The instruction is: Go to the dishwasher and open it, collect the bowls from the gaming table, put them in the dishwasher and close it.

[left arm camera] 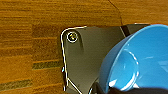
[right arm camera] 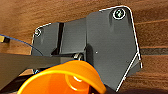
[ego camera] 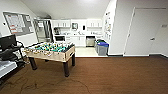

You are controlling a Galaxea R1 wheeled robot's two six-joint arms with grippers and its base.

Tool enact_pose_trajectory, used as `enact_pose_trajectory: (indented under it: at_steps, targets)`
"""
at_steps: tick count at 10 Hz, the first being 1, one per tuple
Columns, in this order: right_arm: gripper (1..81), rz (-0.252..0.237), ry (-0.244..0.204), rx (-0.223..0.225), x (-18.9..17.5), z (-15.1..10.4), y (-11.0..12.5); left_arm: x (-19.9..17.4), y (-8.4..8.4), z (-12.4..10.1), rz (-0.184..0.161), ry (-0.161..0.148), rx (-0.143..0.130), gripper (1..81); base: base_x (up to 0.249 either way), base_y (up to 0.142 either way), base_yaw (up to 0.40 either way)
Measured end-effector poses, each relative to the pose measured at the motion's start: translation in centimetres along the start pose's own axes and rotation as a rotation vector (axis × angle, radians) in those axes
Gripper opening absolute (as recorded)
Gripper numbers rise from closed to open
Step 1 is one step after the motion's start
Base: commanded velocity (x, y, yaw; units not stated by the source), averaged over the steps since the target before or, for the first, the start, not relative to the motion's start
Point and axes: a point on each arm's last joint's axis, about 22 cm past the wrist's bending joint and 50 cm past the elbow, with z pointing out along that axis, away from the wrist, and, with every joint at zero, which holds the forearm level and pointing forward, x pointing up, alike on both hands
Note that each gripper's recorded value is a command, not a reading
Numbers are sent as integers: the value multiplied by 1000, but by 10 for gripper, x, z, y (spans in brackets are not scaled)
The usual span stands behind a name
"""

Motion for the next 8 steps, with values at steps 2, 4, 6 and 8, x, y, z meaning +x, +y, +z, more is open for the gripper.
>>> enact_pose_trajectory:
  at_steps: [2,4,6,8]
  targets:
    - [10,4,-17,0,-11,-2,-1,-8,0,-1,-3,-9,0,10,116,0,0]
    - [10,3,-14,0,-9,-1,0,-8,1,-1,-3,-10,0,10,124,0,0]
    - [10,4,-16,1,-11,-1,-1,-10,0,-1,-3,-12,1,10,138,0,0]
    - [10,1,-9,-1,-6,-1,0,-8,2,0,-3,-9,-3,10,138,0,0]
